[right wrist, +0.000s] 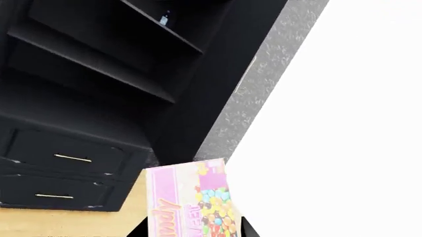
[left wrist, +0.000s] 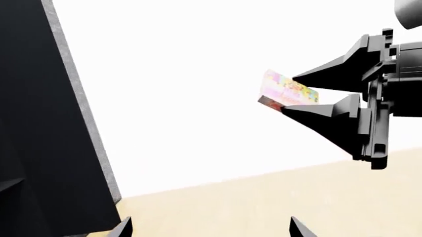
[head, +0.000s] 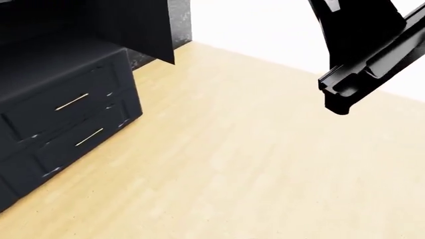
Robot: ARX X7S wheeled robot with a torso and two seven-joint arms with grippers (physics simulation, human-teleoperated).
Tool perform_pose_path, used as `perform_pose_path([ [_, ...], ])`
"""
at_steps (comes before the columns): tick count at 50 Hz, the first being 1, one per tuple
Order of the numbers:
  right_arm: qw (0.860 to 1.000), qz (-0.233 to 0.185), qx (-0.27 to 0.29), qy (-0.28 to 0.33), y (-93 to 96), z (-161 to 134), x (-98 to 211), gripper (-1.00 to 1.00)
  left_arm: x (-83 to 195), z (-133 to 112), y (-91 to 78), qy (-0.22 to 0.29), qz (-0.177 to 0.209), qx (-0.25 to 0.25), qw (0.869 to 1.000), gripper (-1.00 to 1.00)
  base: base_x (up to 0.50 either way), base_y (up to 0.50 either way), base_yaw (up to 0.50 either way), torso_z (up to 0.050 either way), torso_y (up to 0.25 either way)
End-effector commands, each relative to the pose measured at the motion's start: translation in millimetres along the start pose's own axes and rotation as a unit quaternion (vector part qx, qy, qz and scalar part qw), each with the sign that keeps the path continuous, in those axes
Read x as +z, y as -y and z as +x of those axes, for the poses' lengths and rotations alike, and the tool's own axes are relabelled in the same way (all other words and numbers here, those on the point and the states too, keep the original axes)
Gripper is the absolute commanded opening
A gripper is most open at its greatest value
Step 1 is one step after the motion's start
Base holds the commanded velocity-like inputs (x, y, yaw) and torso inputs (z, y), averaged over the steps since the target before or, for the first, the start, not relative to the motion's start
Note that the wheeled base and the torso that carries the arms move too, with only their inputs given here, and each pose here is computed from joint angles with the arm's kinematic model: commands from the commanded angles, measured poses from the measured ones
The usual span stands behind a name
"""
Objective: Pick the bar from the counter and place it in the cabinet.
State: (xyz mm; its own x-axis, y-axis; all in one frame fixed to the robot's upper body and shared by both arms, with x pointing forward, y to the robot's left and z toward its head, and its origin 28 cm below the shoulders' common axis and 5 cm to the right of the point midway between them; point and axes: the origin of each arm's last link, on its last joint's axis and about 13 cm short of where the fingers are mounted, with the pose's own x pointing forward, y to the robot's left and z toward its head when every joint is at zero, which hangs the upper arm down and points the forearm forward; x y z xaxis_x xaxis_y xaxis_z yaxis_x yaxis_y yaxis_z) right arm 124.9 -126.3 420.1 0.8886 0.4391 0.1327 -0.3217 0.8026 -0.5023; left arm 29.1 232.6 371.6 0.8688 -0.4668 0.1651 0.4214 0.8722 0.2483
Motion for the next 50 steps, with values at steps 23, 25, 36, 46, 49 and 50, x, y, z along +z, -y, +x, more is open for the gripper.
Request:
perform_pose_path([
  [23,1.000,0.002,0.005,0.008,1.0,-1.5,0.7,-1.00,2.1,0.8,1.8,-0.002,0.006,-0.007,1.000,1.00,0.04,-0.06,-0.49,0.000,0.000],
  [25,1.000,0.001,0.007,0.008,0.9,-1.3,0.5,-1.00,1.9,0.8,1.8,-0.002,0.006,-0.007,1.000,1.00,0.07,-0.14,-0.47,0.000,0.000],
  [36,1.000,-0.001,0.014,0.010,-0.1,-0.4,0.3,-1.00,1.0,-0.8,1.8,-0.002,0.007,-0.007,1.000,1.00,0.12,-0.27,-0.39,0.000,0.001],
  [46,1.000,0.001,0.015,0.010,-0.7,-1.0,-0.4,-1.00,1.4,-1.3,2.4,-0.002,0.008,-0.008,1.000,1.00,0.11,-0.30,-0.38,0.000,0.001],
  [49,1.000,0.002,0.015,0.011,-0.9,-1.3,-1.1,-1.00,1.3,-1.3,2.5,-0.003,0.008,-0.008,1.000,1.00,0.10,-0.30,-0.38,0.000,0.000],
  [50,1.000,0.002,0.015,0.011,-1.0,-1.4,-1.2,-1.00,1.3,-1.2,2.5,-0.003,0.008,-0.008,1.000,1.00,0.10,-0.30,-0.38,0.000,0.000],
])
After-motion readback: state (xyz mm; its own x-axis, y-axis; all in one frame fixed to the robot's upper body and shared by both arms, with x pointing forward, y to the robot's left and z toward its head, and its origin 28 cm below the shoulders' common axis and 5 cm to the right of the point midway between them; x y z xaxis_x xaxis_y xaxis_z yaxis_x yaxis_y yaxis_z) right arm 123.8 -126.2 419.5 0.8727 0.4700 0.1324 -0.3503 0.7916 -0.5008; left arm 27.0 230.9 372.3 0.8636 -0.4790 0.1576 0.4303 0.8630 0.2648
